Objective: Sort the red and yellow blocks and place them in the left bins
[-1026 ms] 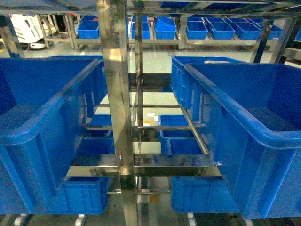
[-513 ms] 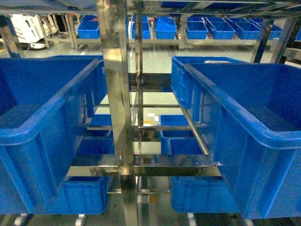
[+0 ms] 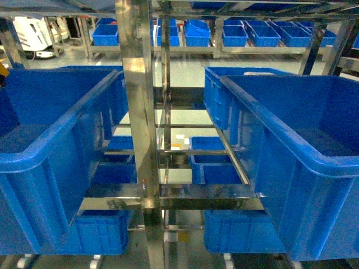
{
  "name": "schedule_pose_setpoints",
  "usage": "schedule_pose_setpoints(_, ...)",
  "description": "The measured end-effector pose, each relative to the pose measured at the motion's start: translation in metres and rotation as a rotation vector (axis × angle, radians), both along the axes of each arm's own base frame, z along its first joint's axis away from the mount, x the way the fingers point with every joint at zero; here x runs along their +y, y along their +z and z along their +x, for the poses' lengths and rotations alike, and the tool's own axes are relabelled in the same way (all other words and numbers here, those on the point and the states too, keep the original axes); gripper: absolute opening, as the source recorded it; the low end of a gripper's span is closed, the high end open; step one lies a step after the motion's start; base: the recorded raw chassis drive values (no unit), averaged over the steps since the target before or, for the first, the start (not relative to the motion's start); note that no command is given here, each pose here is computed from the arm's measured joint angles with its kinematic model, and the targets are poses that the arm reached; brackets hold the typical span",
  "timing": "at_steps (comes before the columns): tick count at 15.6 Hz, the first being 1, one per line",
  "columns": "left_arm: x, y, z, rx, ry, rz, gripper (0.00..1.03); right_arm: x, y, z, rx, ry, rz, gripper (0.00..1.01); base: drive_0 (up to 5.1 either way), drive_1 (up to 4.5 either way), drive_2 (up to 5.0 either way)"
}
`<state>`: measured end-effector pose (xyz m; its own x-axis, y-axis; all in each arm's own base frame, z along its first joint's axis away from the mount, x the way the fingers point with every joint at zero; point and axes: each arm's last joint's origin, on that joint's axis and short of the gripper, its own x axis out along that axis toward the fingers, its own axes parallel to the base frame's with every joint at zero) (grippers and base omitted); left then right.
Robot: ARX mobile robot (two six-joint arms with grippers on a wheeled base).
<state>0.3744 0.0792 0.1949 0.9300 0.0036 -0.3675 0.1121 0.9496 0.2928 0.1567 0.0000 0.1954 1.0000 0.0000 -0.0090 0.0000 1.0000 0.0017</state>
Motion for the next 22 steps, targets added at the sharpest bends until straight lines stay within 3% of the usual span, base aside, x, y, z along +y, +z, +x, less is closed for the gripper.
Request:
schedule_pose_setpoints(2,0.012,-0.014,0.031,0.024,0.007,0.051,0.27,0.0,0.0,0.0,0.0,0.0,0.0,0.98,0.0,0.0,0.0)
schedule_pose_setpoints(4,0.037,-0.024,0.06,0.034,0.047,0.1,0.27,0.0,0.0,0.0,0.001,0.0,0.0,0.98,0.0,0.0,0.0)
schedule_pose_setpoints(7,0.057,-0.048,0.076,0.123,0.07,0.117,0.27,0.0,0.0,0.0,0.0,0.0,0.0,0.98,0.0,0.0,0.0)
schedule_pose_setpoints(9,0.052,-0.08,0.072,0.209,0.038,0.131,0.27,0.0,0.0,0.0,0.0,0.0,0.0,0.98,0.0,0.0,0.0)
schedule_pose_setpoints(11,0.05,-0.098,0.066,0.254,0.03,0.122,0.27,0.0,0.0,0.0,0.0,0.0,0.0,0.98,0.0,0.0,0.0)
schedule_pose_setpoints(12,0.05,-0.098,0.066,0.253,0.026,0.115,0.34,0.0,0.0,0.0,0.0,0.0,0.0,0.98,0.0,0.0,0.0)
schedule_pose_setpoints(14,0.051,-0.089,0.067,0.218,0.002,0.101,0.58,0.0,0.0,0.0,0.0,0.0,0.0,0.98,0.0,0.0,0.0)
schedule_pose_setpoints(17,0.05,-0.046,0.063,0.183,-0.057,0.026,0.94,0.0,0.0,0.0,0.0,0.0,0.0,0.98,0.0,0.0,0.0)
schedule_pose_setpoints(18,0.048,-0.028,0.059,0.149,-0.077,0.022,0.99,0.0,0.0,0.0,0.001,0.0,0.0,0.98,0.0,0.0,0.0)
schedule_pose_setpoints(19,0.045,-0.016,0.052,0.116,-0.089,0.028,0.97,0.0,0.0,0.0,0.001,0.0,0.0,0.98,0.0,0.0,0.0)
schedule_pose_setpoints(21,0.034,-0.007,0.023,0.104,-0.124,0.022,0.98,0.0,0.0,0.0,0.001,0.0,0.0,0.98,0.0,0.0,0.0)
schedule_pose_setpoints(22,0.023,-0.004,0.007,0.103,-0.142,0.035,0.98,0.0,0.0,0.0,0.001,0.0,0.0,0.98,0.0,0.0,0.0)
